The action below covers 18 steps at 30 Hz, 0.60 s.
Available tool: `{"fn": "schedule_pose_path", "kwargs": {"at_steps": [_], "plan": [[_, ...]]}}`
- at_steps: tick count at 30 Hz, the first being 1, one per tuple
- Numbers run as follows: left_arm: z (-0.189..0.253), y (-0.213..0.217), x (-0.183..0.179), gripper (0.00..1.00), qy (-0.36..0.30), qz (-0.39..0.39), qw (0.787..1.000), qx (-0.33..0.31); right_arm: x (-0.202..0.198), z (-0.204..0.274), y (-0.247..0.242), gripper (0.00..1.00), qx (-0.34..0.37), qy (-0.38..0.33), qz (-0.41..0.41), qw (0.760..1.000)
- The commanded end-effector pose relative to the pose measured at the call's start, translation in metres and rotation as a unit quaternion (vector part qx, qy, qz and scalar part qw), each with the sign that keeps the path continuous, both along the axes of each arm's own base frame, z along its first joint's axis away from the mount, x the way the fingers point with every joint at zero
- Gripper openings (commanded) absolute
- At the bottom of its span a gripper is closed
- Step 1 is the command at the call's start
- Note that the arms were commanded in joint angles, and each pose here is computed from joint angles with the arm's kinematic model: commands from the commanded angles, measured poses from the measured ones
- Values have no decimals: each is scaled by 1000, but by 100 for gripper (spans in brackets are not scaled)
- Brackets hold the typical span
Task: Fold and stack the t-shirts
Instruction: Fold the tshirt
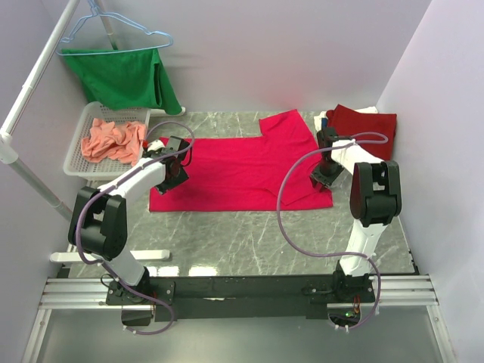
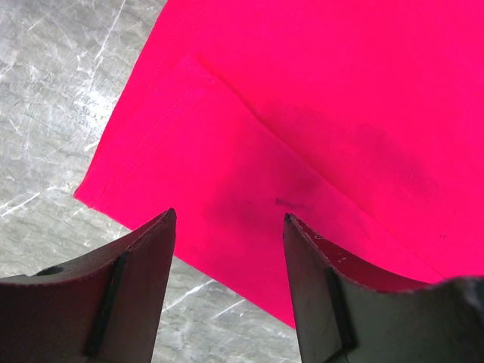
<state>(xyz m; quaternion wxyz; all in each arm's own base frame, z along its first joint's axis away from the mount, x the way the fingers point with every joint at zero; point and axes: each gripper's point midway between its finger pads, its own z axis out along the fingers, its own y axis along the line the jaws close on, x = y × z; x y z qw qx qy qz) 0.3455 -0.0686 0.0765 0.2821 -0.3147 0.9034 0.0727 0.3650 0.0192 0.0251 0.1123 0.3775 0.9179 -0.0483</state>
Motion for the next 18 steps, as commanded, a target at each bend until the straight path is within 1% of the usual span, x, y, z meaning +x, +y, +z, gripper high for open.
{"fn": "schedule_pose_path", "kwargs": {"at_steps": [1, 5, 8, 11, 13, 14, 16, 18], "plan": [[4, -3, 3, 64, -10, -5, 1000, -7, -8, -7, -7, 39, -13, 7, -13, 1000], [4, -3, 2, 64, -10, -6, 1000, -8, -5, -11, -7, 38, -15, 10, -11, 1000], [4, -3, 3, 63, -8, -6, 1000, -5, 2, -10, -8, 32, -16, 6, -11, 1000], [5, -2, 2, 63, -10, -7, 1000, -4, 8, -5, -9, 22, -21, 1, -10, 1000], [6, -1, 2, 64, -11, -7, 1000, -3, 11, -3, -9, 20, -23, -2, -9, 1000], [6, -1, 2, 64, -10, -6, 1000, -2, 12, -2, -10, 16, -24, -2, -10, 1000], [5, 0, 1, 64, -9, -6, 1000, 0, 13, 0, -10, 15, -24, -1, -10, 1000], [5, 0, 1, 64, -9, -7, 1000, 0, 13, 3, -9, 11, -24, -3, -9, 1000]]}}
